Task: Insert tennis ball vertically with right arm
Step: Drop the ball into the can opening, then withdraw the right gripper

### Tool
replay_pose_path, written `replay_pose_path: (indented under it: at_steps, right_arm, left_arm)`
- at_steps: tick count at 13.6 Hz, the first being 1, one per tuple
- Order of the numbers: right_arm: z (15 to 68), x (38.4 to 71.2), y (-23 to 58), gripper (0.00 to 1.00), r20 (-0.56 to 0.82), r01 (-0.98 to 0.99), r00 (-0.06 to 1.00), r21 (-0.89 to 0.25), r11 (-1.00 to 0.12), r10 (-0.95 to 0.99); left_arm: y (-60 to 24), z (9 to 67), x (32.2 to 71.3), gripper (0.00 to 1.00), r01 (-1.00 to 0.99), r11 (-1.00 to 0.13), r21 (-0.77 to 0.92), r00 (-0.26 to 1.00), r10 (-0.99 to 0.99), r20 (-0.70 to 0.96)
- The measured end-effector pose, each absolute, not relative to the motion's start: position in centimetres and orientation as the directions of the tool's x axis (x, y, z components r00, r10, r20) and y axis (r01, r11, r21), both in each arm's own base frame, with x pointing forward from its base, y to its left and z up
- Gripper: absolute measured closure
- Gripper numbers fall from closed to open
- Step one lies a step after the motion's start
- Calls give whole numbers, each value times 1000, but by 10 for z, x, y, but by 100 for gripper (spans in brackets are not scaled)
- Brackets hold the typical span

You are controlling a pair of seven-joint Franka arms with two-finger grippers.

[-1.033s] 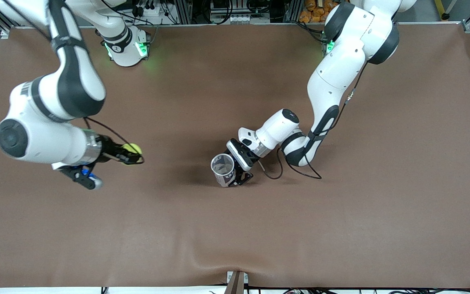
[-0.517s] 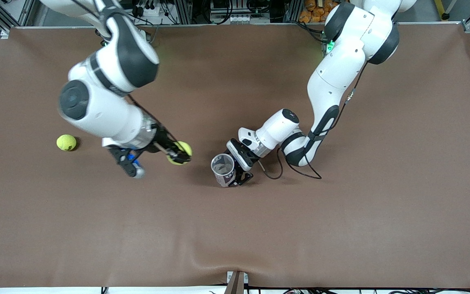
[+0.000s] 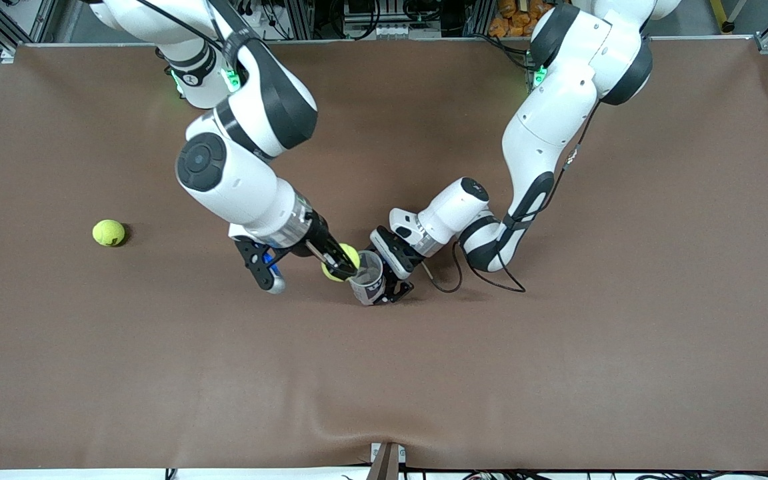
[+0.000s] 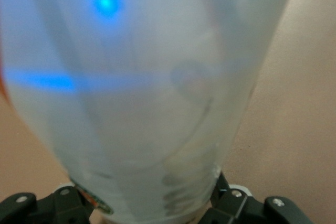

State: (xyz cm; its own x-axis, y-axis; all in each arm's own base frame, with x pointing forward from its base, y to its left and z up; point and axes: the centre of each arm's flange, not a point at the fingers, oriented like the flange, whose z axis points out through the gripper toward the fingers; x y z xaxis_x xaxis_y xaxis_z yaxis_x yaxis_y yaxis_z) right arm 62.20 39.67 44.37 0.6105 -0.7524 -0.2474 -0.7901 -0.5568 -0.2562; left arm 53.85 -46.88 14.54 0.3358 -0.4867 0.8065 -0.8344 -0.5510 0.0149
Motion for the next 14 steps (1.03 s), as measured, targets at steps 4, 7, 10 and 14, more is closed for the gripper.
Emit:
replay_pose_path:
  at_steps: [4, 7, 10, 14]
  right_arm:
    - [419, 620, 411, 33, -251, -794, 606, -232, -561, -755]
    - [415, 618, 418, 33, -256, -804, 594, -223, -551, -763]
    - [410, 615, 424, 33, -258, -806, 591, -218, -550, -764]
    - [408, 612, 429, 0, -258, -803, 596, -217, -556, -760]
  left_arm:
    - [-467, 145, 538, 16, -835, -549, 18, 335, -483, 809]
    - [-467, 144, 537, 15, -836, -549, 17, 335, -484, 808]
    - [-467, 144, 537, 15, -837, -547, 16, 333, -486, 808]
    - [-467, 143, 536, 15, -839, -543, 14, 331, -489, 807]
